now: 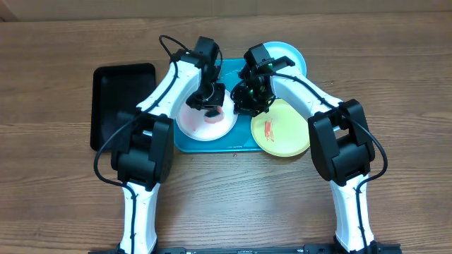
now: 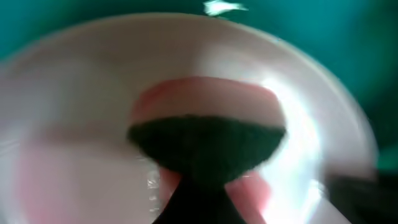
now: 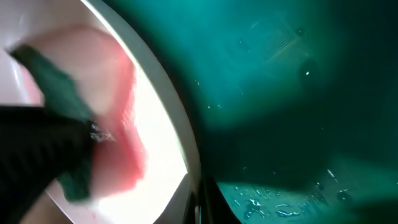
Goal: Clean dirty plates on tray and stack at the side
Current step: 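Scrub the white plate with the sponge while right gripper holds it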
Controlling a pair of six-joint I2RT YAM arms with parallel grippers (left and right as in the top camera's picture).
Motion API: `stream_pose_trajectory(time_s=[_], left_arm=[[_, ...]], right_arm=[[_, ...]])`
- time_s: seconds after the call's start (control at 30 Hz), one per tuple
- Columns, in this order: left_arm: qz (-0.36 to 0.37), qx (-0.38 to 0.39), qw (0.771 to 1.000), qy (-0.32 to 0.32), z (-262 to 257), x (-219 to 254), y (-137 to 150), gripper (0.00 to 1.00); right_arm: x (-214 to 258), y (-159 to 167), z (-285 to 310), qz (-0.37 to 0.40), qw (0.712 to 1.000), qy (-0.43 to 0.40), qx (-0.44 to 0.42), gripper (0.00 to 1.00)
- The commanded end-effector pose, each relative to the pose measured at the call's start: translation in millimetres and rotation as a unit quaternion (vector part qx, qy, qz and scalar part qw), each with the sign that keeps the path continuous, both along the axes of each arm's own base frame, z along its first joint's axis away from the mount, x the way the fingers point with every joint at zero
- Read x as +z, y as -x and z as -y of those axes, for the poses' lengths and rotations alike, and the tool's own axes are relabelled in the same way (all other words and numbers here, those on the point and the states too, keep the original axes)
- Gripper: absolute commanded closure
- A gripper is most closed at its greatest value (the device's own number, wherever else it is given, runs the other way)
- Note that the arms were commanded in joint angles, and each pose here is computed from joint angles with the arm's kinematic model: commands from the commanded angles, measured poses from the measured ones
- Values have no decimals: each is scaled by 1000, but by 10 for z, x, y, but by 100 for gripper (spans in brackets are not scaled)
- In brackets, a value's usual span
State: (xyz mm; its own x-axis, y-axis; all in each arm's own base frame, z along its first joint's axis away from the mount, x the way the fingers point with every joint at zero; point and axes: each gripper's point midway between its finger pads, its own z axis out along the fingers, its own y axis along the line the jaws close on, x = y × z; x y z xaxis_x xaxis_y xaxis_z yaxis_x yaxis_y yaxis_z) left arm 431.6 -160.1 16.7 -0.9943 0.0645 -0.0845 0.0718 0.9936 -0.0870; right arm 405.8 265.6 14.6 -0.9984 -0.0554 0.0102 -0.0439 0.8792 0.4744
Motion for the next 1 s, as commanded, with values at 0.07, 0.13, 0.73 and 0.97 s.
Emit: stream_pose_trajectory(time_s=[0.07,0.13,0.73,0.97], left_arm=[[47,173,954,-240,-948,46,-21,96],[23,171,957,-235,-928,27,80,96],[-80,-89,990,75,270,-63,388,96],[71,157,972,-160,-576,-24,-216,96]], right_arm=[[36,26,-91,-4,1000,-23,8,96],[36,15,-92,-2,1000,-23,8,96],[42,-11,-102,4,1000,-26,8,96],[40,-6,-99,3,1000,-25,8,96]])
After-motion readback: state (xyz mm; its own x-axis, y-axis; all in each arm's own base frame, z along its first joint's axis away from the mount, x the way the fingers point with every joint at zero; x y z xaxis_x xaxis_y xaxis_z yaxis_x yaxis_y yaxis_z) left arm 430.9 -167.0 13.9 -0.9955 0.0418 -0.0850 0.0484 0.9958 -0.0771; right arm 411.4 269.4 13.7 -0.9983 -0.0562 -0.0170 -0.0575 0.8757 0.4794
